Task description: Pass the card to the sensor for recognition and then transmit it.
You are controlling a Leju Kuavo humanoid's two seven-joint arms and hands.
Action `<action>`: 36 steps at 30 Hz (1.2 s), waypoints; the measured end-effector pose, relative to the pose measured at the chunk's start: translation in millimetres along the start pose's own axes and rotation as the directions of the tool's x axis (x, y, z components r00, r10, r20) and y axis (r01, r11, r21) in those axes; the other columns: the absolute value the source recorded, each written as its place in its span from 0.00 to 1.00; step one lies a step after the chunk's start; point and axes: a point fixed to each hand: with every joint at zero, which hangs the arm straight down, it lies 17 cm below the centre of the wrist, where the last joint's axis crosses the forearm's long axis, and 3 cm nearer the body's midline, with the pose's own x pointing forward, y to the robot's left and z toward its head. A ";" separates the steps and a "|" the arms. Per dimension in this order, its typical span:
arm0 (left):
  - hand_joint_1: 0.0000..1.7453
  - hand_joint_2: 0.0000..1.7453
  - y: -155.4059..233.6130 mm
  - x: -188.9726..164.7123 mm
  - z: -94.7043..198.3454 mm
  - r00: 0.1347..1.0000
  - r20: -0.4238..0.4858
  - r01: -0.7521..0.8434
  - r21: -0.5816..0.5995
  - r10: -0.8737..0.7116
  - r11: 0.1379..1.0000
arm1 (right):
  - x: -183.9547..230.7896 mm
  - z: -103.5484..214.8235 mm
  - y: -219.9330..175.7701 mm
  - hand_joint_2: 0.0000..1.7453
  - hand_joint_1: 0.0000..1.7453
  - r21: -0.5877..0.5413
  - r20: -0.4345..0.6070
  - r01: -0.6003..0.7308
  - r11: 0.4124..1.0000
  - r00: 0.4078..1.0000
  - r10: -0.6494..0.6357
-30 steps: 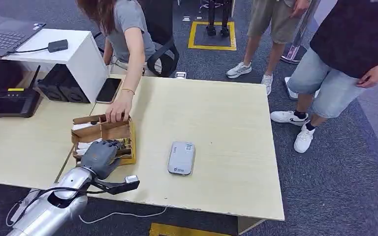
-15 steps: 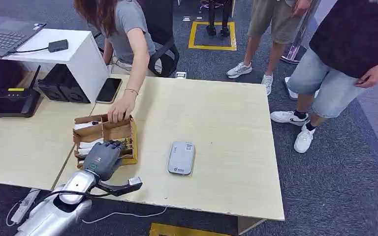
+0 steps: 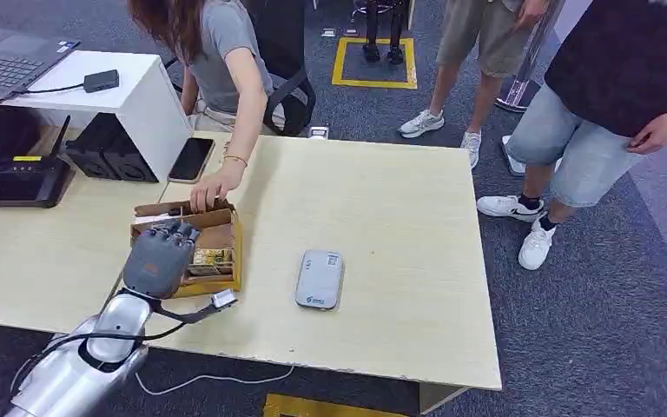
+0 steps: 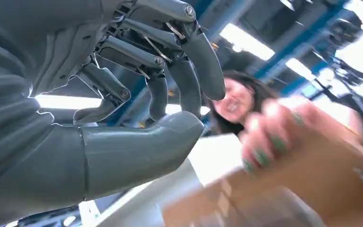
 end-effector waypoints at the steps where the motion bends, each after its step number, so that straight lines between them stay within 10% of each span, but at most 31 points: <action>1: 1.00 1.00 4.4 -7.0 -3.4 1.000 -0.008 0.008 0.011 -0.008 1.000 | 0.4 0.1 -0.2 1.00 0.00 0.000 0.001 0.000 1.000 1.000 0.000; 17: 1.00 1.00 43.4 -60.0 -52.1 0.998 -0.040 0.046 0.068 -0.044 0.997 | 5.6 0.6 -1.1 1.00 0.00 -0.006 0.022 -0.020 1.000 1.000 0.020; 19: 0.00 1.00 44.2 -60.1 -54.1 0.999 -0.038 0.039 0.065 -0.036 0.997 | 5.5 0.6 -1.1 1.00 0.00 -0.006 0.022 -0.021 1.000 1.000 0.021; 36: 0.00 1.00 13.2 -39.0 -61.0 0.967 0.000 -0.252 -0.174 0.256 0.952 | 3.8 0.4 -1.6 1.00 0.00 -0.008 0.012 -0.007 1.000 1.000 0.008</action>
